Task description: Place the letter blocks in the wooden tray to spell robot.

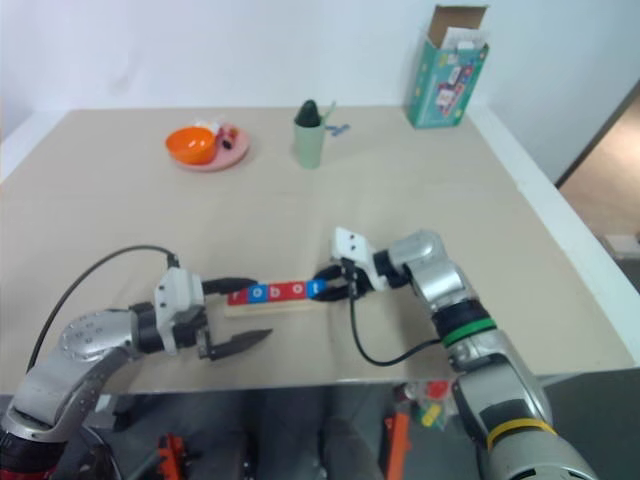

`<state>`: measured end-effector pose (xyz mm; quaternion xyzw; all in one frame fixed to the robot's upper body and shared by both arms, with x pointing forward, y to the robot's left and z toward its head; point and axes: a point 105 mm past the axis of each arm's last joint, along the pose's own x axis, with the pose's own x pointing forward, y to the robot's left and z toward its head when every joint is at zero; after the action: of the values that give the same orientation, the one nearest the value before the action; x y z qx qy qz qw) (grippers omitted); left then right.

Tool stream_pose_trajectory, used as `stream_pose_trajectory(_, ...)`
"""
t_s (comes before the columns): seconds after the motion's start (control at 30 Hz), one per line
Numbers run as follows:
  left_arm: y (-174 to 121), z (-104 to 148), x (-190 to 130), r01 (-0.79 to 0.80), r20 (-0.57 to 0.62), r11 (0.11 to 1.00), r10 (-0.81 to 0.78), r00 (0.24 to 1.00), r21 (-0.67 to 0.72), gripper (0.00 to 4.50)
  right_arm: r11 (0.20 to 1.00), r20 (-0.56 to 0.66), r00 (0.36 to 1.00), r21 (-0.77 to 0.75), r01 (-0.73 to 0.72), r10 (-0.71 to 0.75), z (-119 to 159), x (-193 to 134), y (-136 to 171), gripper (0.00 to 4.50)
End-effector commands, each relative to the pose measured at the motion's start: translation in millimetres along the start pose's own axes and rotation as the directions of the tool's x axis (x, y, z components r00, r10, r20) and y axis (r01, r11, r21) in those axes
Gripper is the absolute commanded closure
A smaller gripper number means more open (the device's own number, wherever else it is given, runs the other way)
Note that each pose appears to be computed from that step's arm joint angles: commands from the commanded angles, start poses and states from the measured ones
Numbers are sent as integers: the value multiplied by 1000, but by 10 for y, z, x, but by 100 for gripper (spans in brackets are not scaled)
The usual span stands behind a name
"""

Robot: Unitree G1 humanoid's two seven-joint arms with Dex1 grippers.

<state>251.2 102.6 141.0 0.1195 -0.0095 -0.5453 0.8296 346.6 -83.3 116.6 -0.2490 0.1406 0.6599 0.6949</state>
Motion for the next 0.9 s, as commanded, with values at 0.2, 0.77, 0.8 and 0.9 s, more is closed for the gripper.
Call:
stream_pose_trajectory(0.2,-13,66,-25,-2,15,999,2,1000,38,0,1000,6,1000,-5,11,-11,52,20,-50,323)
stream_pose_trajectory(0.77,-51,36,-46,10,3,999,-10,1000,34,0,996,114,991,48,69,-74,274,-119,-132,5)
stream_pose_trajectory(0.8,-49,34,-49,10,2,999,-10,1000,34,0,996,119,990,53,70,-76,285,-128,-124,5)
stream_pose_trajectory(0.9,-44,30,-47,14,1,999,-14,1000,34,0,996,106,992,53,67,-72,239,-137,-77,5)
